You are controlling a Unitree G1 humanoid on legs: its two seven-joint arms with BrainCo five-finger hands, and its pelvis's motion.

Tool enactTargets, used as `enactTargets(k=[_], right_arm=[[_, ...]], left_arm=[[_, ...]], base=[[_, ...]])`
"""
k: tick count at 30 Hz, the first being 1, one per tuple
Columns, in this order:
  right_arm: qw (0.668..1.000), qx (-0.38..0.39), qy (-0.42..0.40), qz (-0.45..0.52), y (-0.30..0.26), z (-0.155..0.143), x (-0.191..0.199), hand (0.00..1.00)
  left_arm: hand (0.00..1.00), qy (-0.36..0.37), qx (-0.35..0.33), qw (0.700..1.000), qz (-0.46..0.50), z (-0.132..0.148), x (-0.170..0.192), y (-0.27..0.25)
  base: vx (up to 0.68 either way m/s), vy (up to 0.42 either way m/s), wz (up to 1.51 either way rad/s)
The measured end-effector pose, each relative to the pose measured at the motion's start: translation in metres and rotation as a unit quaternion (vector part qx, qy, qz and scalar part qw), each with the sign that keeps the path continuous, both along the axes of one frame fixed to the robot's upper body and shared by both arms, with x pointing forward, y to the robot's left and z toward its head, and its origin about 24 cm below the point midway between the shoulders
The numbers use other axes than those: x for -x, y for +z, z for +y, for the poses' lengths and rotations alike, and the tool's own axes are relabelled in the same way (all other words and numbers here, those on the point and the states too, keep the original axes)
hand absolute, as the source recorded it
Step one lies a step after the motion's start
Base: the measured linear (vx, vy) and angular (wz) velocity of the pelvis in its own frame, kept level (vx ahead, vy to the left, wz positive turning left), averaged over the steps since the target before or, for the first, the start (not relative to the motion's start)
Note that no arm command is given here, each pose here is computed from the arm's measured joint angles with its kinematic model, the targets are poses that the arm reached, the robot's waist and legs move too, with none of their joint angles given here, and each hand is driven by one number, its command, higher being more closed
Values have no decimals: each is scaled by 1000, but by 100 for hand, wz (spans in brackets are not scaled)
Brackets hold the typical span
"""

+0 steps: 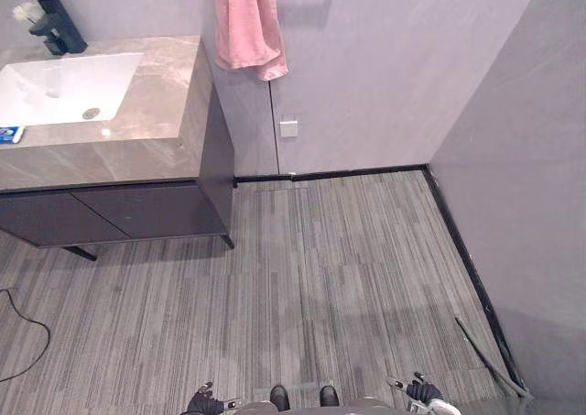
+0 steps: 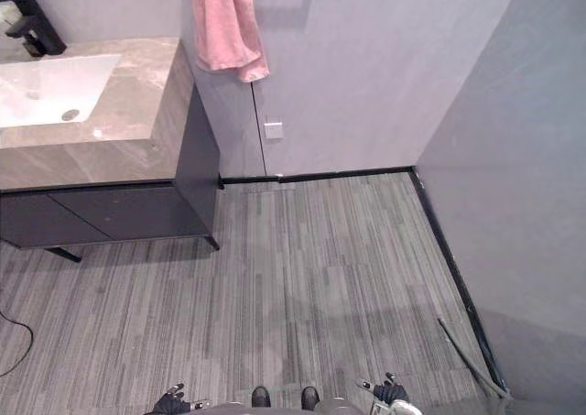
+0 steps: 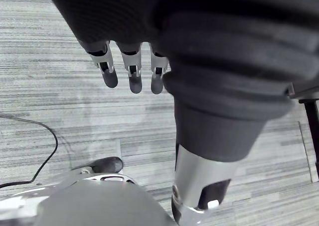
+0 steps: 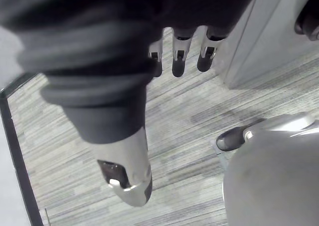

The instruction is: Organize washtable

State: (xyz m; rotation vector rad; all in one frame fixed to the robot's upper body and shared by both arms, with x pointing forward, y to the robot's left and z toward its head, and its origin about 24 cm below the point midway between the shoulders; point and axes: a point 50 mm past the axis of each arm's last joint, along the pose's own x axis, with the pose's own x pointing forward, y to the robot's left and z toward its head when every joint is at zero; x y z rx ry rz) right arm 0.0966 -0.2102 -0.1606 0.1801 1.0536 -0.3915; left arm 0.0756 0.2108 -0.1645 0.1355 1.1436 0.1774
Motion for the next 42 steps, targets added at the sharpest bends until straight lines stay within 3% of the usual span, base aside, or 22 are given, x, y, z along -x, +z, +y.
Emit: enactTargets(k=[15, 20, 24, 29, 42], right_arm=[[999, 1, -36, 6, -1, -5, 19, 0], [999, 16, -29, -2, 2, -14, 17, 0], [1000, 12, -18, -11, 3, -7, 14, 0], [999, -3, -8, -46, 7, 7, -11, 0], [999, -19, 5, -38, 4, 21, -5, 0]], left_arm=[[0, 28, 7, 999, -23, 1, -14, 3], [0, 74, 60, 993, -66, -29, -29, 5], [0, 96, 64, 988, -102, -26, -43, 12], [0, 73, 70, 986, -129, -34, -62, 18], [0, 24, 62, 993, -102, -38, -56, 13]], base=[[225, -15, 24], [491, -231, 14], [437, -174, -21], [257, 24, -48], [346, 232, -16]])
